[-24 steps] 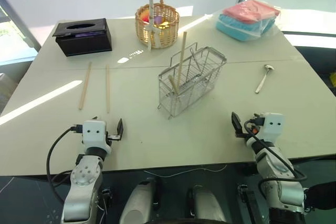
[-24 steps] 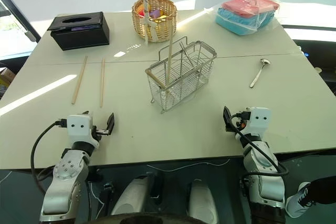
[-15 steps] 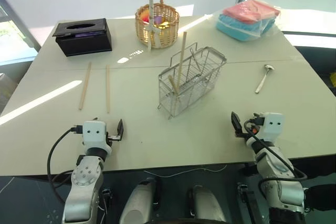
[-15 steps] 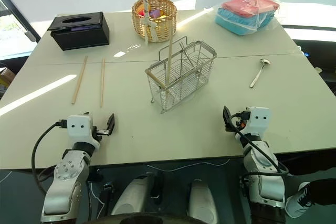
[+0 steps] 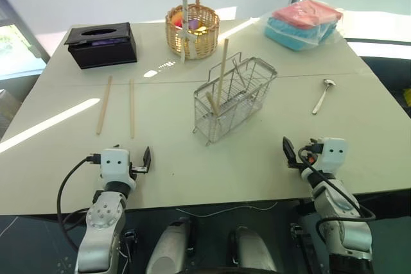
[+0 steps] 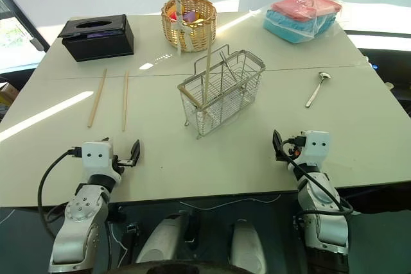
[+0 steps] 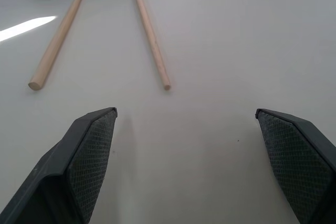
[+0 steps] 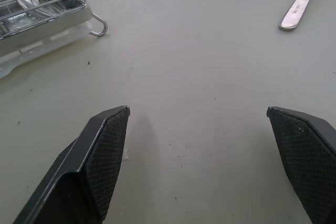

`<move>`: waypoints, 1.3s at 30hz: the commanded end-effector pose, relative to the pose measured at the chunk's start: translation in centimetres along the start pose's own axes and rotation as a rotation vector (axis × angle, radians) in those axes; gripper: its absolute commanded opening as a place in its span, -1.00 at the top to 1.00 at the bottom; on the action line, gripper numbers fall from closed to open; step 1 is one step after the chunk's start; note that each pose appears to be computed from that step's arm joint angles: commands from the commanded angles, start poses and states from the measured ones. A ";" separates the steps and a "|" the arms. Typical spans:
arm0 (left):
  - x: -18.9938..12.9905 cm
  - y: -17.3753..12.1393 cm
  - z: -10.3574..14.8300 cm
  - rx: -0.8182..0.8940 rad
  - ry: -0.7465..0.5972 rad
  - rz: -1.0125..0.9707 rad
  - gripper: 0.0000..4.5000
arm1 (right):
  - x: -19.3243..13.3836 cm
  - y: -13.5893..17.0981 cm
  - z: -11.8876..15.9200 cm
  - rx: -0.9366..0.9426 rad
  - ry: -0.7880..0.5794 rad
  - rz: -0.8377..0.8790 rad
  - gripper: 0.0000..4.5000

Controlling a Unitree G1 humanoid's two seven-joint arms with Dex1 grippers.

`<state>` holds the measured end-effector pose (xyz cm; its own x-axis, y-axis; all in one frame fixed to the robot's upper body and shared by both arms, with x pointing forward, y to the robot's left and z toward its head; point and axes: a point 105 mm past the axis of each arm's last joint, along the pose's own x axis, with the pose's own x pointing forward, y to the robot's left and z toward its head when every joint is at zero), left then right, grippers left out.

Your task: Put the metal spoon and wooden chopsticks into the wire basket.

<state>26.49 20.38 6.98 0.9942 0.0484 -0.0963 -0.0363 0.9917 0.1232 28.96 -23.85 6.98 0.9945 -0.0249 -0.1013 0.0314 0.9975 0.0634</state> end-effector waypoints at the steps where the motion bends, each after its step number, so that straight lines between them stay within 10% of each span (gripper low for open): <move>1: -0.3 0.3 1.6 0.010 -0.064 0.006 -0.99 | -0.1 -0.2 0.9 -0.013 -0.036 0.002 -0.93; 13: -0.3 -1.9 4.4 -0.025 -0.144 -0.198 -0.99 | 0.1 -0.1 0.9 -0.014 -0.038 0.008 -0.93; 26: -2.2 -9.1 13.1 -0.090 -0.162 -0.918 -0.99 | 0.8 -0.5 1.7 -0.018 -0.065 0.001 -0.93; 39: -5.1 -7.1 18.0 0.072 -0.056 -1.236 -0.99 | 0.8 -0.9 1.6 -0.012 -0.060 -0.014 -0.93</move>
<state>24.39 10.99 23.67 0.4092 -0.9001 -0.1495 0.9117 0.4101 0.0256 29.76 -24.38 7.47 0.9962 -0.0320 -0.0810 0.0373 0.9972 0.0647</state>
